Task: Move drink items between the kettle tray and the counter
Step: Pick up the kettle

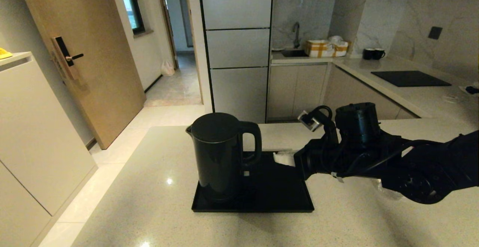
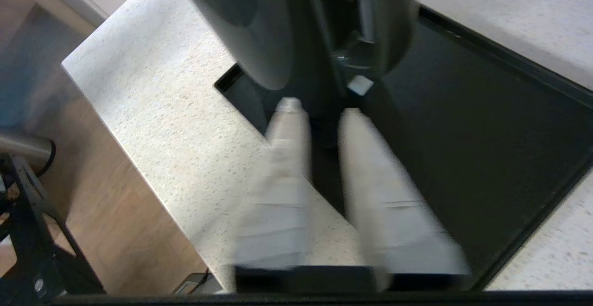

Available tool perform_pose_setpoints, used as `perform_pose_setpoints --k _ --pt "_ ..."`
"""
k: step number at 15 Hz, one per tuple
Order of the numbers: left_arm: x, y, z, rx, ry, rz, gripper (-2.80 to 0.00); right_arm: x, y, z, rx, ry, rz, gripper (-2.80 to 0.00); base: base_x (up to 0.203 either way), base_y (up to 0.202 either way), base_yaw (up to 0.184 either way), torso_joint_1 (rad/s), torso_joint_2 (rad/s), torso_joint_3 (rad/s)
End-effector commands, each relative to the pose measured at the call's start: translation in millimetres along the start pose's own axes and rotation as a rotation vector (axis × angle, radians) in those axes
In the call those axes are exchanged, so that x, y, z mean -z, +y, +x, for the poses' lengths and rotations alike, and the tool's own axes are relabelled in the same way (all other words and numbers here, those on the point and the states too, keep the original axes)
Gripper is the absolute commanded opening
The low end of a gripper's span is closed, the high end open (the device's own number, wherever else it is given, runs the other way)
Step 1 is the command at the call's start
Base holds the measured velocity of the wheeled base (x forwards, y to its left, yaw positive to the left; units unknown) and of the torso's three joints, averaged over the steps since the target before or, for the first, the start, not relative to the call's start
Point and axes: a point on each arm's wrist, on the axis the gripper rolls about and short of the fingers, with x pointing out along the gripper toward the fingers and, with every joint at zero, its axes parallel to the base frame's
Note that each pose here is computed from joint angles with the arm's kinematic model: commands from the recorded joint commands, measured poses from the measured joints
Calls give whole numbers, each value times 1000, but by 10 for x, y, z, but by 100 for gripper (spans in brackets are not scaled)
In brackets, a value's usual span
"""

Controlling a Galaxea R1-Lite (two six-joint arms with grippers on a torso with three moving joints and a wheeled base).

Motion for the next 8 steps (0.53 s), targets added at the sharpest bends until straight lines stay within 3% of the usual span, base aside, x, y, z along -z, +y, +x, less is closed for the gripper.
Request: perform_pose_setpoints --k 1,4,8 --pt "1 0 0 0 0 0 -280 9 39 19 -7 3 -10 0 0 0 0 0 0 0" --pt "1 0 0 0 0 0 -280 88 -42 165 82 23 -4 0 0 0 0 0 0 0" --pt "1 0 0 0 0 0 -280 154 -66 428 170 -73 -39 0 0 0 0 0 0 0"
